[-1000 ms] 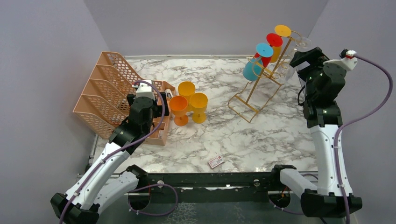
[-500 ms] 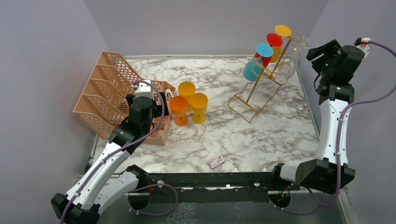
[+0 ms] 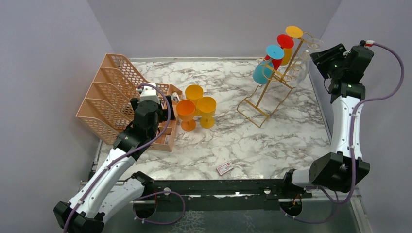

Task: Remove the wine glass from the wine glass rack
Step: Pick up the wine glass from the wine rack.

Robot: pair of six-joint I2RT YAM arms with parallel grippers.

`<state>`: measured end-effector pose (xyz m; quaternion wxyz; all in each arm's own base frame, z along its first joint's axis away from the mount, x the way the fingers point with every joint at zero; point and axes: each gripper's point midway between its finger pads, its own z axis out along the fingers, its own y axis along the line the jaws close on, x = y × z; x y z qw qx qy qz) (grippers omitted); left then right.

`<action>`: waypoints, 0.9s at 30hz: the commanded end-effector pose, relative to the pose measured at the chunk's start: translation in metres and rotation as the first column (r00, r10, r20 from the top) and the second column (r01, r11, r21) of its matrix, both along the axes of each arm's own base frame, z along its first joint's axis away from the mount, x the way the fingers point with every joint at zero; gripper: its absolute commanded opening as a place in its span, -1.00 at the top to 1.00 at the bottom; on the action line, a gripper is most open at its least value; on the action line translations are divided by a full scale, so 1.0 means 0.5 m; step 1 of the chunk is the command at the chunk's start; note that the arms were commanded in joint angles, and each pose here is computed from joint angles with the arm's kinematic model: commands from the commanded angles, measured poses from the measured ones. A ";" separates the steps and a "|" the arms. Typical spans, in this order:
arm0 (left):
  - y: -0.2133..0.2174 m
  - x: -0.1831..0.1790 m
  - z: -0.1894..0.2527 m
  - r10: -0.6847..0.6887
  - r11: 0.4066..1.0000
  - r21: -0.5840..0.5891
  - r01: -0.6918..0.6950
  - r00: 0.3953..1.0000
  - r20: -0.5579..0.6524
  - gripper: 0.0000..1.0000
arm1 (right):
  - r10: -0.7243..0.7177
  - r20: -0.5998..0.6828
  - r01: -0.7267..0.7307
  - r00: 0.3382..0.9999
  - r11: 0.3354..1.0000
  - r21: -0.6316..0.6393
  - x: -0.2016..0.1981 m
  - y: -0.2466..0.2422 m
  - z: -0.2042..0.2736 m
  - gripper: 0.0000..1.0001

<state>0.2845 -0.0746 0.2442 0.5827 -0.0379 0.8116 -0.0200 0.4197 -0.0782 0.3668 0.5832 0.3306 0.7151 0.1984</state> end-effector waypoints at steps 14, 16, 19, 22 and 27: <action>0.000 0.006 0.004 -0.001 1.000 -0.017 0.001 1.000 0.023 -0.98 | 0.067 0.035 -0.068 0.997 0.997 0.023 0.054 0.003 0.008 0.41; 0.001 0.006 0.005 0.001 1.000 -0.019 0.000 1.000 0.025 -0.98 | 0.066 0.035 -0.067 0.997 0.997 0.027 0.054 0.003 0.007 0.51; 0.002 0.006 0.005 0.003 1.000 -0.018 -0.003 1.000 0.027 -0.98 | 0.070 0.038 -0.072 0.997 0.997 0.040 0.054 0.006 0.002 0.57; 0.003 0.006 0.004 0.005 1.000 -0.017 -0.004 1.000 0.025 -0.98 | 0.076 0.038 -0.078 0.996 0.995 0.055 0.055 0.010 -0.004 0.60; 0.002 0.007 0.003 0.004 1.000 -0.017 -0.004 1.000 0.023 -0.98 | 0.067 0.039 -0.069 0.997 0.995 0.072 0.051 0.011 -0.009 0.63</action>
